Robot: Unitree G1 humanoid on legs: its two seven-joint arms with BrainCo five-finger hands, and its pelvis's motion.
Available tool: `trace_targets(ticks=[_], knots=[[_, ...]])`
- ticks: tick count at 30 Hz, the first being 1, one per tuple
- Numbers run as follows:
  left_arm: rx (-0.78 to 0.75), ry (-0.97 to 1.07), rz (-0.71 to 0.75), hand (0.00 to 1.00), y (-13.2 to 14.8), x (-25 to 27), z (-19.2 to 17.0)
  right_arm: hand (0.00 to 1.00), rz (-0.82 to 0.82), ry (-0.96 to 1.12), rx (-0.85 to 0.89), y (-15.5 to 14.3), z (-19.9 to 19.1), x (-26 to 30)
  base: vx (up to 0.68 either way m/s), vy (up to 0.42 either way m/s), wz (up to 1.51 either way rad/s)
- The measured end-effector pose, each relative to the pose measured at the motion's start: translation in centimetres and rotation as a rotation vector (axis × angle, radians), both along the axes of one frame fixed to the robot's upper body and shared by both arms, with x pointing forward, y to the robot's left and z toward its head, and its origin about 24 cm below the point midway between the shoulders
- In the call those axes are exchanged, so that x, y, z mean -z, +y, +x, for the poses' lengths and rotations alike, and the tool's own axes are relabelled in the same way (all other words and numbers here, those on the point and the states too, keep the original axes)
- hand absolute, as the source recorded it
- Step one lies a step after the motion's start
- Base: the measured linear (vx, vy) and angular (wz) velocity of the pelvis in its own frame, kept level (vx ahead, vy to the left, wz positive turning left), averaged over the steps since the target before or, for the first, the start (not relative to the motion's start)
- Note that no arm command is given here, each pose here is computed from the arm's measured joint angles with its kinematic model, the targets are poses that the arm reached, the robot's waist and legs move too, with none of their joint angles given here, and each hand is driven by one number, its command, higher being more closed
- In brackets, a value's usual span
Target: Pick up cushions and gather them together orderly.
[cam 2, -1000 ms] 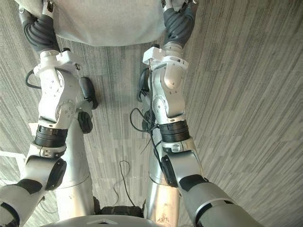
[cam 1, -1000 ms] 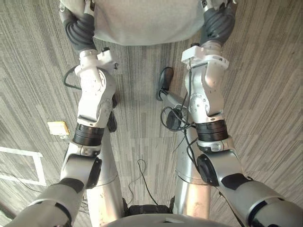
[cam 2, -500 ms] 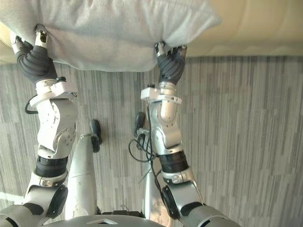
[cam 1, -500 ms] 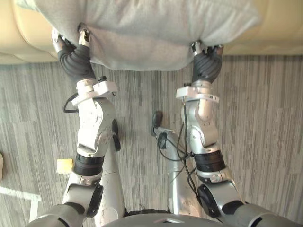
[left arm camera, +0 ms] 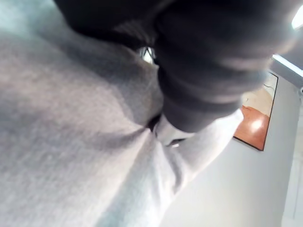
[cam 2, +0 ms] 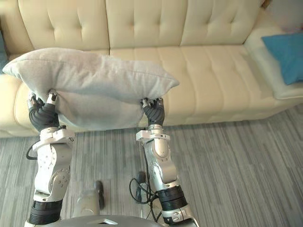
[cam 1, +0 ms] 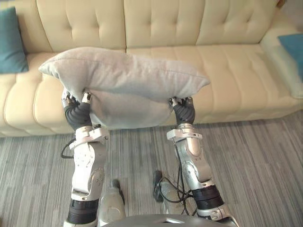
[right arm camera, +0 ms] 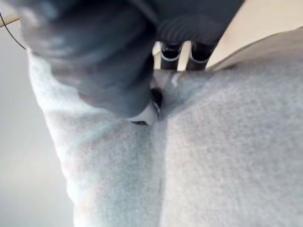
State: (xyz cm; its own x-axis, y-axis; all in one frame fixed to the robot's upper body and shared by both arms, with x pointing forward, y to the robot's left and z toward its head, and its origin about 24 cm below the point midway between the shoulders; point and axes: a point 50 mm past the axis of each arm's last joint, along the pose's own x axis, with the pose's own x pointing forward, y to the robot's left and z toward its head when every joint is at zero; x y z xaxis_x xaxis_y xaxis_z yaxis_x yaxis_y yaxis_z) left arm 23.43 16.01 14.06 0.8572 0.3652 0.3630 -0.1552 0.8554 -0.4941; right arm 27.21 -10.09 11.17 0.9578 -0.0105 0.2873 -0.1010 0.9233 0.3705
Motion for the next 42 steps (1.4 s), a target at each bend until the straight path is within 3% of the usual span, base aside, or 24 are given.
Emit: trace_targets(ticks=[34, 42], knots=[[0.111, 0.34, 0.051, 1.0, -0.8, 7.8, -1.2, 1.0, -0.099, 0.12, 0.062, -3.1, -0.6, 3.2, -0.02, 0.027, -0.01], [0.151, 0.326, 0.063, 1.0, -1.2, 7.7, -1.2, 1.0, -0.087, 0.103, 0.107, -4.0, -0.3, 2.7, -0.02, 0.104, 0.09]])
